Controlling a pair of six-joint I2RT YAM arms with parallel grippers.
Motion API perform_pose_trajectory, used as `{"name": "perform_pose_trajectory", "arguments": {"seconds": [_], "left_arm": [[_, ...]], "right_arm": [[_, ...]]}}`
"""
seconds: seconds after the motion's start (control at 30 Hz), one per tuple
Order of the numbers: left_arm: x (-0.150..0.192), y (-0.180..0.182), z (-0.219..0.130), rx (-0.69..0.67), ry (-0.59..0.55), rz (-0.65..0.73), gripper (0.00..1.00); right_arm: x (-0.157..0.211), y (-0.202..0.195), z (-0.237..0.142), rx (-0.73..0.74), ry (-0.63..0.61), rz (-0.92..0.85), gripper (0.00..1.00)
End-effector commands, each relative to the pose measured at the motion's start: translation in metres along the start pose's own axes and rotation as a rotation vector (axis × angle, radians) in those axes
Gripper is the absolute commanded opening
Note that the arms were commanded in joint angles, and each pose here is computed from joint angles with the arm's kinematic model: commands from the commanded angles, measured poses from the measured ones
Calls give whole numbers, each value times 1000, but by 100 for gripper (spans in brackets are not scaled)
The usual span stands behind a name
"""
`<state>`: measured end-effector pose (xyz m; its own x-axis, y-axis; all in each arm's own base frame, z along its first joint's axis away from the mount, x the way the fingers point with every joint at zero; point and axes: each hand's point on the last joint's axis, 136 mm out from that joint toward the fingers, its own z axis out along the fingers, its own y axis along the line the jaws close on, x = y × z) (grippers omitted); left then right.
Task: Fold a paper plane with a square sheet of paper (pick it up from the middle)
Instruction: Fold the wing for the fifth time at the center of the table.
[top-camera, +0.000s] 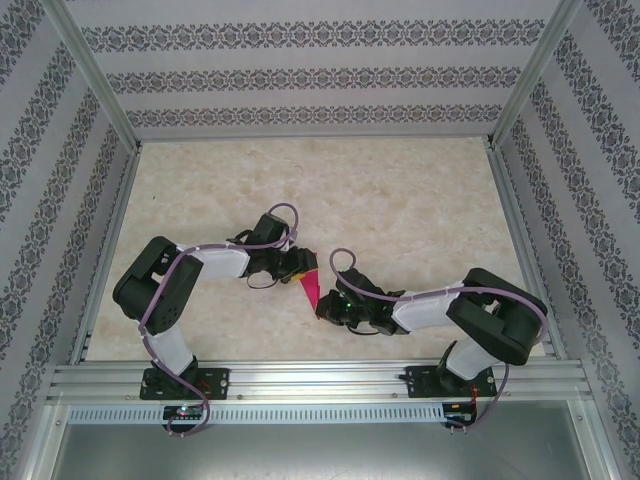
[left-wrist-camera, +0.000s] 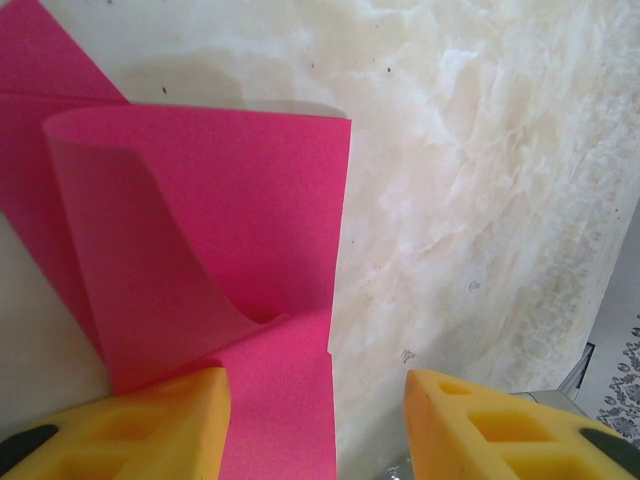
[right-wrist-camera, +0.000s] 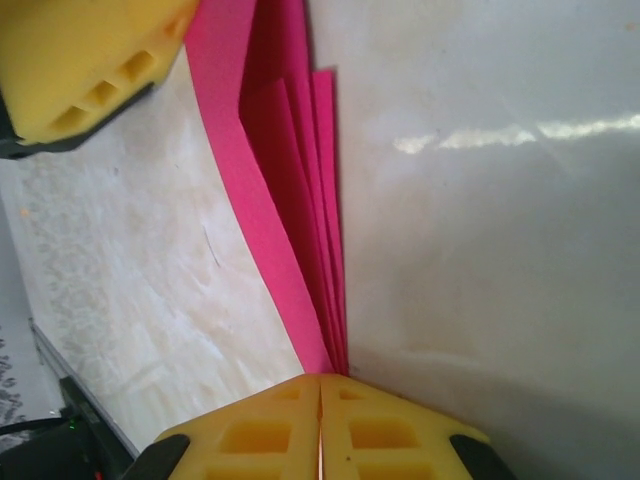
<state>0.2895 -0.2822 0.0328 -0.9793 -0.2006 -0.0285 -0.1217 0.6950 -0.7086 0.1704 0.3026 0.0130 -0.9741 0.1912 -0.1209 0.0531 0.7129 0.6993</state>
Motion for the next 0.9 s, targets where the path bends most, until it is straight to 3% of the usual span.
{"name": "perform_pose_trajectory", "arguments": {"seconds": [0.0,0.27,0.47,0.87], "left_arm": [[2,6,3,-32,10,14,51],[3,8,4,-34,13,13,51],[2,6,4,-30,11,16,51],[1,6,1,-41,1,19,51]], "right_arm": [[21,-22,-9,123,87,-42,9],[-13,33,-33,9,-31,-114,9],[-16,59,-15,-77,2,-110,10],[16,-9,14,31,118,2,10]]}}
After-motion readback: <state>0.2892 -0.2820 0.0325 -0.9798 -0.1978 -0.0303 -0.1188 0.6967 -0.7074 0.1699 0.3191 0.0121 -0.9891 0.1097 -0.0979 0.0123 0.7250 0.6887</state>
